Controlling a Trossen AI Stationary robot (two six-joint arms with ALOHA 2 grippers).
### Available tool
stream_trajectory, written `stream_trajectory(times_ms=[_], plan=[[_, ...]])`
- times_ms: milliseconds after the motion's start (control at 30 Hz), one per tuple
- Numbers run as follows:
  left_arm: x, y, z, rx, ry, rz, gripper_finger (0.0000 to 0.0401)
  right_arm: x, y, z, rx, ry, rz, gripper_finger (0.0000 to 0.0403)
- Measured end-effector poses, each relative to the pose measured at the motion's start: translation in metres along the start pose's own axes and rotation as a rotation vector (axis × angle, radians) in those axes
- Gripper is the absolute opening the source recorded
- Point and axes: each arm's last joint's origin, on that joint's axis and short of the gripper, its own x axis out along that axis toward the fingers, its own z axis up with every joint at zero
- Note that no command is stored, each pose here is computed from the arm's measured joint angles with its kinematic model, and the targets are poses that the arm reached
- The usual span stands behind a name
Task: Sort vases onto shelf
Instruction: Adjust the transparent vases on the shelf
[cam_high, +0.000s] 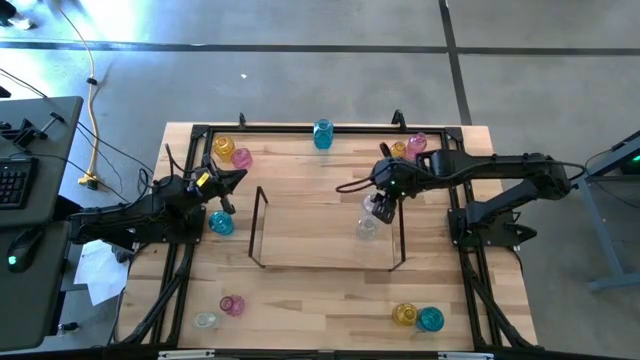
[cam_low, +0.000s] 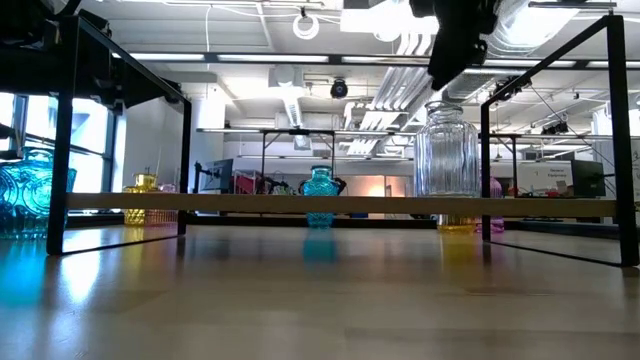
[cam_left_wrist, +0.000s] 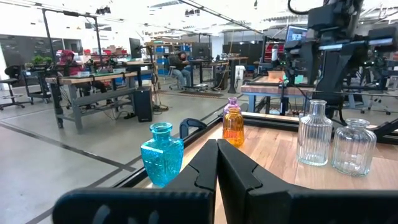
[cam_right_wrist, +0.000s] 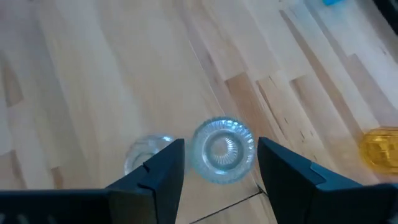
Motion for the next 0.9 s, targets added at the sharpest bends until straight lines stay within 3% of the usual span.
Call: stream_trajectory(times_ms=[167, 467, 667, 900], plan=[[0.000, 0.000, 0.000, 0.000, -0.001, 0.000, 0.0000, -0.008, 0.016, -0.003, -0.033, 0.002, 0.058, 0.0145], [0.000, 0.000, 0.000, 0.000, 0.000, 0.000, 0.0000, 0.019, 0.045, -0.006, -0.095, 0.085, 0.130, 0.0008], [0.000, 0.000, 0.000, 0.000, 0.000, 0.000, 0.0000, 0.043, 0.048, -0.009, -0.096, 0.201, 0.094, 0.0018], [0.000, 0.000, 0.000, 0.000, -0.001, 0.000, 0.0000, 0.046, 0.048, -0.009, -0.100, 0.211, 0.077, 0.0001]])
